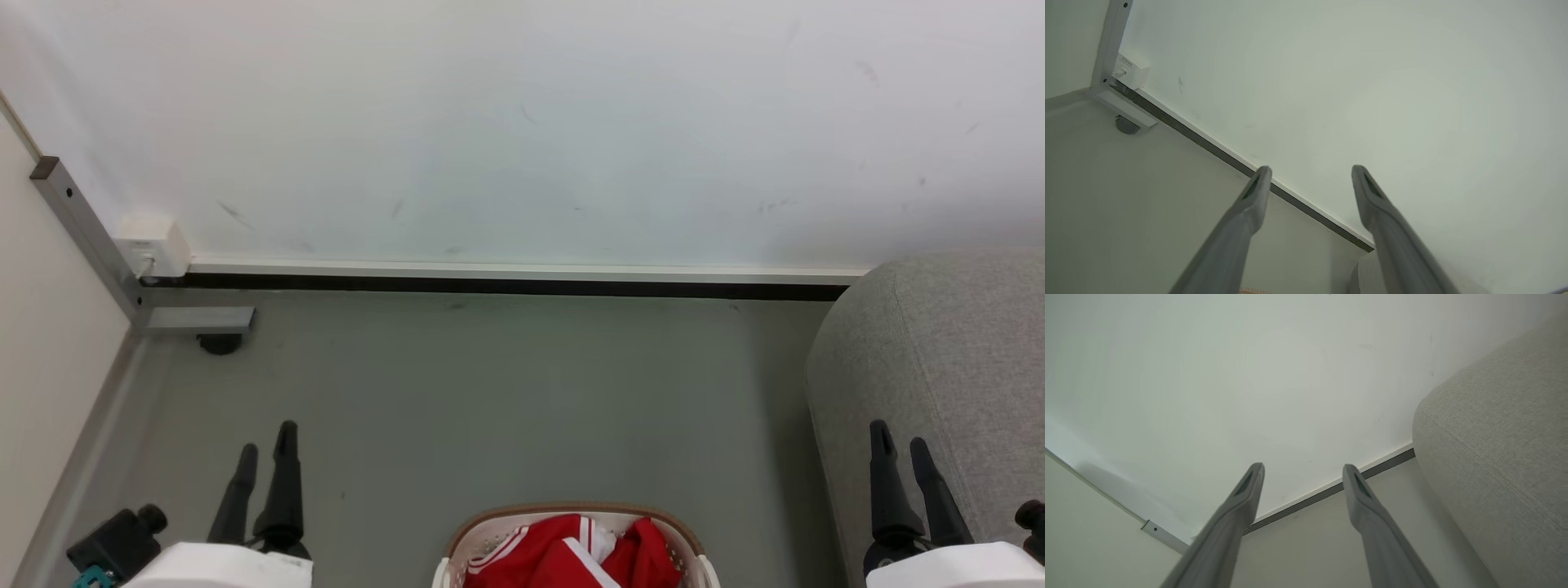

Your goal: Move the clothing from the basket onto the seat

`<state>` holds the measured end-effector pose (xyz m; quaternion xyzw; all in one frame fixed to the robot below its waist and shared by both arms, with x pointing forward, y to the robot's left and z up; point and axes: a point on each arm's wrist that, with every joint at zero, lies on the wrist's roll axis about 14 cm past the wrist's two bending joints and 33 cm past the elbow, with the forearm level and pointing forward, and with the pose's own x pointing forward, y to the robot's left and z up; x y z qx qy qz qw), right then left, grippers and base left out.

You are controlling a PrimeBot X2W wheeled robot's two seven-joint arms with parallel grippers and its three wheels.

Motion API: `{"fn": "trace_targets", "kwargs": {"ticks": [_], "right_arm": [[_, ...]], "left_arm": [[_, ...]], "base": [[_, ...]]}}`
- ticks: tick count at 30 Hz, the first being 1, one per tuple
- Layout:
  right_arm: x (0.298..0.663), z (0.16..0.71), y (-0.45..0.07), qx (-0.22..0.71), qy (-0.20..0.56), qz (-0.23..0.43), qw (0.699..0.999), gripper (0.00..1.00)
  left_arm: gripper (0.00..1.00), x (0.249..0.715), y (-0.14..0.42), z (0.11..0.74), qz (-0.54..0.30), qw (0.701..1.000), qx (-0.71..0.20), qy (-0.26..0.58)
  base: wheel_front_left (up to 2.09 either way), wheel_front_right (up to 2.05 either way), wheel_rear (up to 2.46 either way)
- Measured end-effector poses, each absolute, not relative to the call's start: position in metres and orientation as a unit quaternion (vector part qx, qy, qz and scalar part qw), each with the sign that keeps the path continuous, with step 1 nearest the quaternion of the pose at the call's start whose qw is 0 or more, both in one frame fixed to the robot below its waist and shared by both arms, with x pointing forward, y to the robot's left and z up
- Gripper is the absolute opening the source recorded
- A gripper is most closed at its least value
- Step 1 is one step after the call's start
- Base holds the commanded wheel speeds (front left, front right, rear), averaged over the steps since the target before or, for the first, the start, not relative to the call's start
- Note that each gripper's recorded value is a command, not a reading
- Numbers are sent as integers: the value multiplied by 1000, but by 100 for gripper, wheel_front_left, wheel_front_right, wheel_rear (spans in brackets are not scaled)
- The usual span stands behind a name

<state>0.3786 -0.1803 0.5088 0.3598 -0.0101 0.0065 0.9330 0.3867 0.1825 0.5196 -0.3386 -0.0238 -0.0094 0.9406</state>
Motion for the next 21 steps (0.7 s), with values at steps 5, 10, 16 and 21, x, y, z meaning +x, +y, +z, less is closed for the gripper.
{"fn": "trace_targets", "kwargs": {"ticks": [5,10,16,21], "right_arm": [[379,509,-177,312,-10,14,950,100],[378,504,-171,279,-2,21,960,100],[378,499,-170,243,3,24,970,100],[377,495,-168,217,6,27,976,100]], "left_arm": [[100,386,181,517,-9,957,-291,-18],[100,386,179,517,-11,965,-260,-20],[100,386,177,517,-13,975,-222,-22],[100,386,174,519,-19,980,-198,-26]], "base": [[0,0,0],[0,0,0],[0,0,0],[0,0,0]]}}
